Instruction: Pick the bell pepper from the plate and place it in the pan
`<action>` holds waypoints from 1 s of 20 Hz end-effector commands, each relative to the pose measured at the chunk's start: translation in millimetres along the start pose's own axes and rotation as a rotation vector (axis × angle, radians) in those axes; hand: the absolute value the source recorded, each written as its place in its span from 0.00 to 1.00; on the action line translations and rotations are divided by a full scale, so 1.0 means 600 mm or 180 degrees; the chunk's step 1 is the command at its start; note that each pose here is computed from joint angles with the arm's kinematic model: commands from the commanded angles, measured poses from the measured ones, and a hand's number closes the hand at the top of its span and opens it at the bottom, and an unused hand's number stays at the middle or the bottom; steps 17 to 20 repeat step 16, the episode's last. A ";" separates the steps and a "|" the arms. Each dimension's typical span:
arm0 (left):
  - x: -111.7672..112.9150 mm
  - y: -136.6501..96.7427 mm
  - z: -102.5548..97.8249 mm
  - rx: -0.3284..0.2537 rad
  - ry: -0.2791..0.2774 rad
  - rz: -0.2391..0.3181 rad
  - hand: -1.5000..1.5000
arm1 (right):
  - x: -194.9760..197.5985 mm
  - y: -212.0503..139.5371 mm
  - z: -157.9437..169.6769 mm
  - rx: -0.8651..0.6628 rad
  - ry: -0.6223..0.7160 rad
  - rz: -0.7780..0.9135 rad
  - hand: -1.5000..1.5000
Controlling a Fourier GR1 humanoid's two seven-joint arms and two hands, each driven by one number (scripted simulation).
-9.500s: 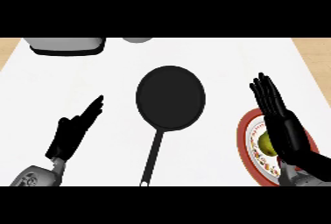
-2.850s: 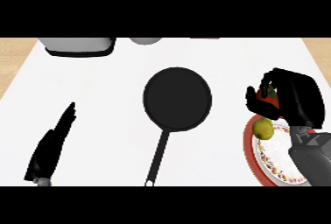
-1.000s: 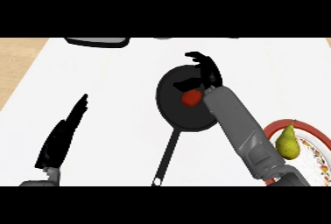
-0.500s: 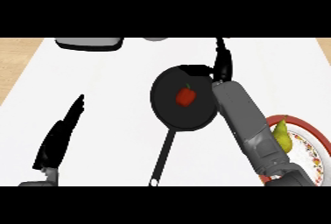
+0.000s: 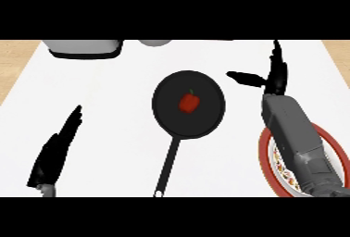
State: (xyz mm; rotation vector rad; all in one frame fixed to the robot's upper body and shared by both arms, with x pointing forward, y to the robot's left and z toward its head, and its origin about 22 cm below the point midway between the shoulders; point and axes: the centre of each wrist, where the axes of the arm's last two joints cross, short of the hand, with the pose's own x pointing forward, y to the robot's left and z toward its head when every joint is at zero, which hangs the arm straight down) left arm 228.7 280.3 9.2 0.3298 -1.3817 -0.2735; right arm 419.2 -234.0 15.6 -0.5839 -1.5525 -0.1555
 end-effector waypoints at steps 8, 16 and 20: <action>0.019 -0.007 0.012 0.0067 0.0036 0.0038 0.50 | -0.077 -0.247 -0.015 0.0038 -0.0170 0.0145 0.00; -0.043 -0.015 0.007 0.0046 -0.0015 -0.0006 0.50 | -0.087 -0.316 -0.013 0.0132 -0.0177 0.0069 0.00; -0.043 -0.015 0.007 0.0046 -0.0015 -0.0006 0.50 | -0.087 -0.316 -0.013 0.0132 -0.0177 0.0069 0.00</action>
